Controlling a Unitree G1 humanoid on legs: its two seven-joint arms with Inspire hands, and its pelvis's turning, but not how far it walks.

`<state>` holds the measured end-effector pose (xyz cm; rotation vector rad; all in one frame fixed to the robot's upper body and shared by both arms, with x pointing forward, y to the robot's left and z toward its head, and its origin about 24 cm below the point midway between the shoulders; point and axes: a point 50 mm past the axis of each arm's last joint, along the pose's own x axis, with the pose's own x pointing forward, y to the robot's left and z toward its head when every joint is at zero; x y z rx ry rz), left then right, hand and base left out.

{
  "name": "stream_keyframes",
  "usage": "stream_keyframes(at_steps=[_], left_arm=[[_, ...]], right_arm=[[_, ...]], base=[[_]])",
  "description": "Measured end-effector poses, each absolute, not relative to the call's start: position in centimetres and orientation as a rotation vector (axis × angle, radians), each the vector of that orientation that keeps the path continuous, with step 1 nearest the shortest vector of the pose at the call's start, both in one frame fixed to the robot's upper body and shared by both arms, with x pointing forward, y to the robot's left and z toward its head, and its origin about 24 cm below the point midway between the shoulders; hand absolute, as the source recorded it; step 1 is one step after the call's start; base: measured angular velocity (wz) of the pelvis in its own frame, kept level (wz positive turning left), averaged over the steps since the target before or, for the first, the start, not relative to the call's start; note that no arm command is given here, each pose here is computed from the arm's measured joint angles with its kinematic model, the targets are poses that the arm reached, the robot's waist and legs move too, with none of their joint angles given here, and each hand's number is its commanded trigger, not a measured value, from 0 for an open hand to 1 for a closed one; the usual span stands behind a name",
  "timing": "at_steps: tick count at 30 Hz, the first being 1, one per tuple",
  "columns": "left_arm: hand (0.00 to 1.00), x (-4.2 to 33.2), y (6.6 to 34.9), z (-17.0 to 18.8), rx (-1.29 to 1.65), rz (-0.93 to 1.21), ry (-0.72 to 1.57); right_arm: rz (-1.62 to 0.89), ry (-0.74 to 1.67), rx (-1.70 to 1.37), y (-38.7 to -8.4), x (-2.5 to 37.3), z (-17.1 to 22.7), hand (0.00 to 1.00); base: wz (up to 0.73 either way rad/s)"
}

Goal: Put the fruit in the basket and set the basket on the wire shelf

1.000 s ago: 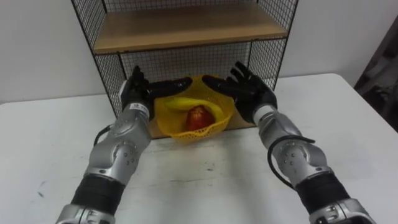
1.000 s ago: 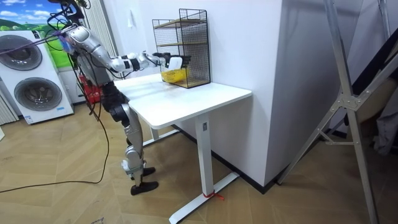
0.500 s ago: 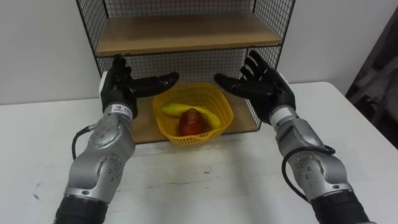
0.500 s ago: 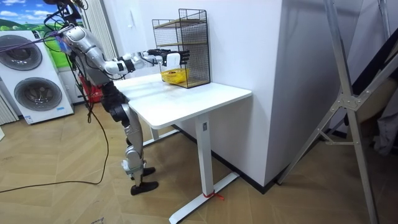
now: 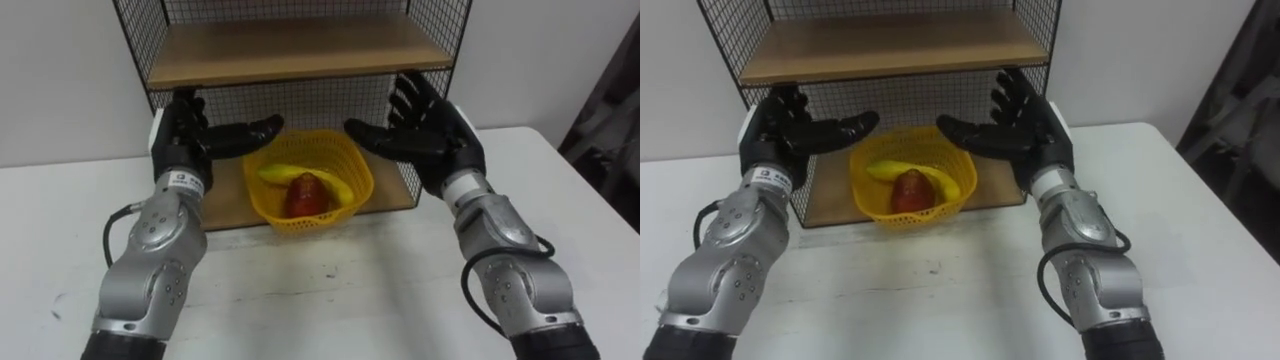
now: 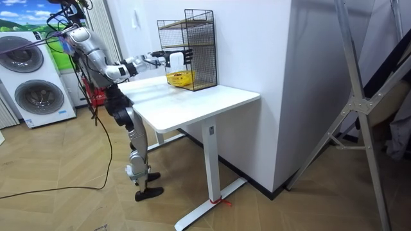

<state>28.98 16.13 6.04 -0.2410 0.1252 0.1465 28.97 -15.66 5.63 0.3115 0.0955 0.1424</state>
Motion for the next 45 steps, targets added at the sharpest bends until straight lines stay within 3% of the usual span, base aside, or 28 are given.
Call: stream_keyframes(at_steps=[13, 26, 33, 36, 39, 45], left_arm=[[0.0, 25.3, 16.7, 2.9, -0.26, 0.119, 0.188], [0.0, 20.9, 19.3, 4.2, -0.229, 0.143, 0.055], [0.0, 20.0, 20.9, 4.7, -0.129, 0.201, -0.008], [0.0, 19.4, 22.0, 7.1, -0.085, 0.257, -0.13], [0.0, 18.4, 24.5, 10.3, -0.024, 0.44, -0.318], [0.0, 12.5, 31.2, 16.5, 0.08, 0.984, -0.716]], right_arm=[[0.106, 0.034, 0.247, -16.9, 26.5, 6.3, 0.0], [-0.001, -0.043, 0.228, -19.9, 23.0, 6.5, 0.0], [-0.203, -0.148, 0.164, -23.4, 21.3, 7.2, 0.0], [-0.327, -0.209, 0.131, -25.2, 20.1, 8.1, 0.0], [-0.463, -0.29, 0.068, -27.0, 19.3, 9.5, 0.0], [-0.837, -0.569, -0.063, -31.2, 15.9, 14.6, 0.0]], base=[[0.0], [0.01], [0.0], [0.0], [0.0], [0.14]])
